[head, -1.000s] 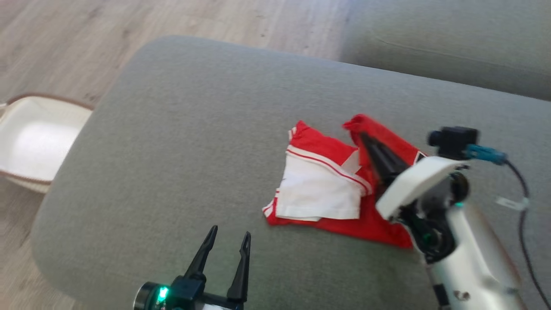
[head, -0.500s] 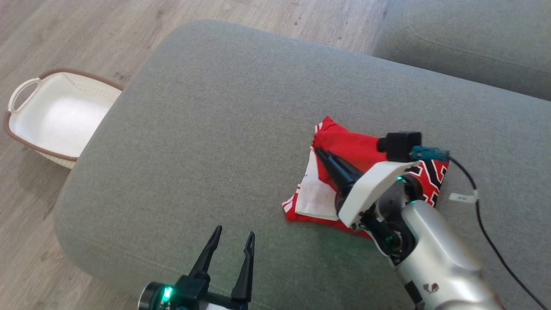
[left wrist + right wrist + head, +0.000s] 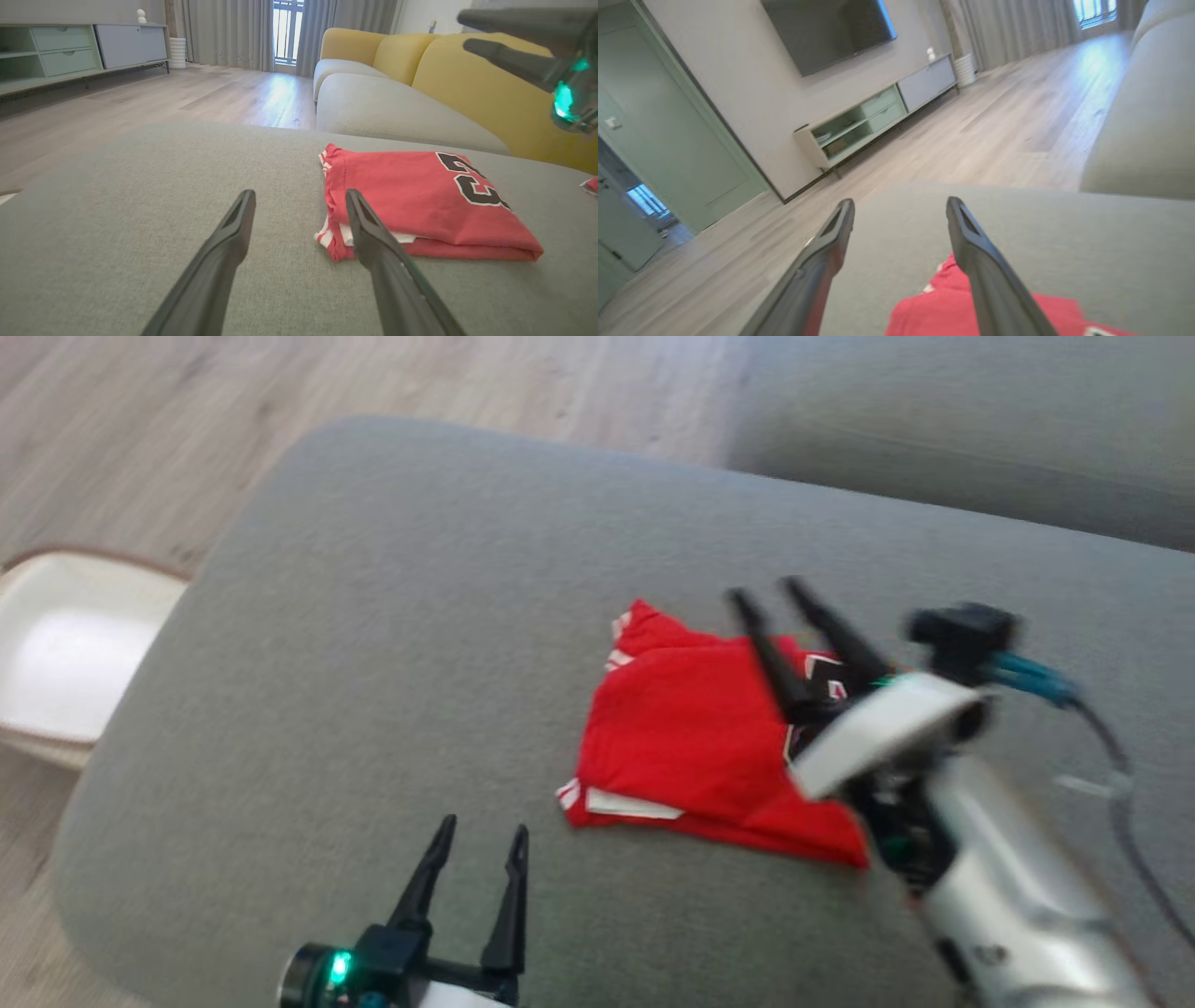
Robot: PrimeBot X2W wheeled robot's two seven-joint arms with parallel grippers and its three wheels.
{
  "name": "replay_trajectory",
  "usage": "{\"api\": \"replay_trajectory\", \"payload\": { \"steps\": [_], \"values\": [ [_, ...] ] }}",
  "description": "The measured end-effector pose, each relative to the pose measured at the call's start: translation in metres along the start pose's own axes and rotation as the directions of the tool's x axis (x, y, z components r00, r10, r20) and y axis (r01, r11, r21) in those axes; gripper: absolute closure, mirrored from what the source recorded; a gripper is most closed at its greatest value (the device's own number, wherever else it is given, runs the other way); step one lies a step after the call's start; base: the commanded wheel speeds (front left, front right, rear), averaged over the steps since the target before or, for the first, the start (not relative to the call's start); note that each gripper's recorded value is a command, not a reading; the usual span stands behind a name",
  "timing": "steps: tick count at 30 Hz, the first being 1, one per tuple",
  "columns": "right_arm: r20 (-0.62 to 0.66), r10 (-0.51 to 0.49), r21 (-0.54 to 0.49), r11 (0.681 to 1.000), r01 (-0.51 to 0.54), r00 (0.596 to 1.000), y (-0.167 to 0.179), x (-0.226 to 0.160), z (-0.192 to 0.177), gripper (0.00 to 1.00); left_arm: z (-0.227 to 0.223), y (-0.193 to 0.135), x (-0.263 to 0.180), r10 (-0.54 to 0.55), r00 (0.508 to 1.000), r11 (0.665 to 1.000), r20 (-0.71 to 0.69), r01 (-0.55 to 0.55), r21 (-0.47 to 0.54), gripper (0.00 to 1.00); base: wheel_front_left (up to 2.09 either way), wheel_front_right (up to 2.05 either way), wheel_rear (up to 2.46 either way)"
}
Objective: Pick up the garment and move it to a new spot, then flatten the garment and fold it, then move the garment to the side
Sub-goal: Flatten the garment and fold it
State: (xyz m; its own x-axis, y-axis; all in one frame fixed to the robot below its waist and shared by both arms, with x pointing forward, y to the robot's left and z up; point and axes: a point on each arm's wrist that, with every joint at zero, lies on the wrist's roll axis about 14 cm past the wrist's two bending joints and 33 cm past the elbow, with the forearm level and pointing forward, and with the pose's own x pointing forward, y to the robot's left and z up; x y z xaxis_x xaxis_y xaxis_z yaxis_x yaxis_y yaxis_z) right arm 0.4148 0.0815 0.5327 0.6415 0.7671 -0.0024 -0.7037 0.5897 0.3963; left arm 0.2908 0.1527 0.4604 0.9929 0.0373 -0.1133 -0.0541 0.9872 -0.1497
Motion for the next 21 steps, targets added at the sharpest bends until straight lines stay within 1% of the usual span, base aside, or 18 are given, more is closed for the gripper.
{"api": "replay_trajectory", "payload": {
  "steps": [2, 5, 7, 11, 16, 18, 21],
  "values": [
    [0.049, -0.077, -0.023, 0.997, 0.078, 0.996, -0.026, -0.021, 0.01, 0.0, 0.004, -0.003, 0.002, -0.01, 1.0, 1.0, 0.014, 0.01, -0.005, 0.0, 0.0, 0.0, 0.0],
    [0.096, -0.189, -0.033, 0.981, 0.193, 0.977, -0.057, -0.059, 0.012, 0.0, 0.003, -0.009, 0.003, -0.032, 0.999, 0.999, 0.011, 0.032, -0.009, 0.0, 0.0, 0.0, 0.0],
    [0.125, -0.253, -0.066, 0.963, 0.263, 0.959, -0.073, -0.084, 0.012, 0.0, 0.003, -0.014, 0.004, -0.048, 0.999, 0.999, 0.012, 0.048, -0.016, 0.0, 0.0, 0.0, 0.0],
    [0.207, -0.367, -0.111, 0.912, 0.395, 0.907, -0.101, -0.132, 0.022, 0.0, 0.009, -0.024, 0.009, -0.079, 0.996, 0.997, 0.031, 0.079, -0.017, 0.0, 0.0, 0.0, 0.0],
    [0.219, -0.456, -0.143, 0.86, 0.491, 0.863, -0.11, -0.178, 0.008, 0.0, 0.018, -0.033, 0.014, -0.102, 0.993, 0.994, 0.058, 0.104, -0.02, 0.0, 0.0, 0.0, 0.0],
    [0.21, -0.493, -0.137, 0.84, 0.525, 0.844, -0.11, -0.195, -0.004, 0.0, 0.016, -0.033, 0.011, -0.103, 0.993, 0.994, 0.055, 0.104, -0.023, 0.0, 0.0, 0.0, 0.0],
    [0.186, -0.535, -0.11, 0.822, 0.559, 0.824, -0.104, -0.213, -0.024, 0.0, 0.011, -0.033, 0.006, -0.097, 0.994, 0.995, 0.044, 0.099, -0.03, 0.0, 0.0, 0.0, 0.0]
  ]
}}
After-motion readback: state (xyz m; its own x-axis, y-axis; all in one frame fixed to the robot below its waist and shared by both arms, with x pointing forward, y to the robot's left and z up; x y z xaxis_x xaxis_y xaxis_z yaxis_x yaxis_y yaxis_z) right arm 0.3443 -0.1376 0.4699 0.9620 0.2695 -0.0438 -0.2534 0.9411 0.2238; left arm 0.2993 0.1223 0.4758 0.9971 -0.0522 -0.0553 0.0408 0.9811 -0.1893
